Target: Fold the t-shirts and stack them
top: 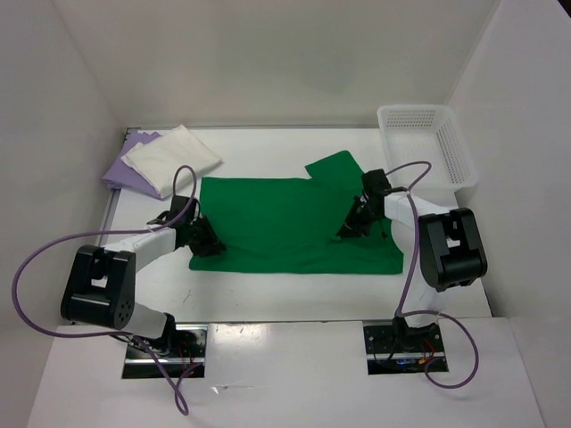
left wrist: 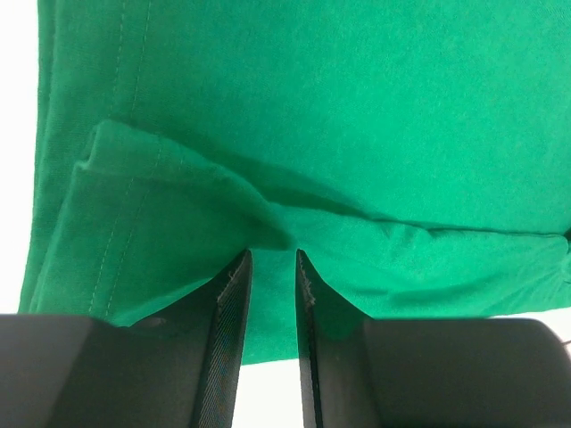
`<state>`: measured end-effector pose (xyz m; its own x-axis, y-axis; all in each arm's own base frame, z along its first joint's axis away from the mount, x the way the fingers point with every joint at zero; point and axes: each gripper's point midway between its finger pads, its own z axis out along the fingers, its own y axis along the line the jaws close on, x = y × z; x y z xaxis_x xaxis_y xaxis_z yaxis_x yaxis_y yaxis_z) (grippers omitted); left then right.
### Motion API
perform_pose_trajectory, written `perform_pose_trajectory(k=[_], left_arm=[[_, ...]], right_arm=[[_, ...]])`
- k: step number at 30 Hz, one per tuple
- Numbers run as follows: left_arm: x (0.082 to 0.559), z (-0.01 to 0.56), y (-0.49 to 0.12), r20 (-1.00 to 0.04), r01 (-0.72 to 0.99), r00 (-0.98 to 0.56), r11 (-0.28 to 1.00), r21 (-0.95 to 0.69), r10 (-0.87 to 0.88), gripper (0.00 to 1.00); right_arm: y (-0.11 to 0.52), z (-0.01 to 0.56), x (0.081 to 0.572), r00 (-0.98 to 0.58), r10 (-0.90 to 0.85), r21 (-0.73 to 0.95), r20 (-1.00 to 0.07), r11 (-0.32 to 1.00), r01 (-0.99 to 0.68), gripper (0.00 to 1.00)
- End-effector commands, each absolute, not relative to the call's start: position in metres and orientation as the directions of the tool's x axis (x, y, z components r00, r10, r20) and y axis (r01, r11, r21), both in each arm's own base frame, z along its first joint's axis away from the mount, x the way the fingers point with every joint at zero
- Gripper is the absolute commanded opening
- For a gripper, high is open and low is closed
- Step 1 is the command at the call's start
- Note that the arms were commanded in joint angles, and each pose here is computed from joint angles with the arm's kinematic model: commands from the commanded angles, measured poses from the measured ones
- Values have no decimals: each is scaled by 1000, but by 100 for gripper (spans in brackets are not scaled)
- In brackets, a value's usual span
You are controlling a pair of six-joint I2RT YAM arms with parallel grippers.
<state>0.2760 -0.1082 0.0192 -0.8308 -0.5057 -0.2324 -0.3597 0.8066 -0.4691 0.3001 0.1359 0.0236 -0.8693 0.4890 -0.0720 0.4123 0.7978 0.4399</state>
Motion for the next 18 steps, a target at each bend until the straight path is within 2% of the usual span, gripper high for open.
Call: perform_pose_trajectory(k=[1, 8, 11, 12, 14, 17, 18], left_arm=[[276, 24, -106, -260, -346, -821, 805, -482, -509, 34], [278, 34, -107, -270, -344, -813, 799, -494, -517, 34], [283, 42, -108, -284, -334, -807, 797, -503, -517, 34], [283, 42, -108, -284, -334, -807, 797, -503, -517, 34], [290, 54, -108, -301, -323, -800, 796, -513, -518, 34], [294, 62, -107, -322, -314, -790, 796, -517, -521, 34], [298, 67, -108, -332, -307, -786, 795, -522, -522, 34]], right_arm=[[152, 52, 336, -870, 471, 524, -142, 782, 338, 14], [176, 57, 360, -894, 425, 559, -140, 779, 283, 14], [189, 71, 380, -890, 429, 602, -151, 755, 262, 29], [192, 77, 383, -888, 436, 615, -149, 744, 262, 37], [196, 87, 388, -884, 432, 623, -177, 745, 239, 43], [188, 96, 387, -878, 424, 593, -222, 774, 224, 47], [182, 100, 382, -872, 423, 577, -245, 787, 220, 43]])
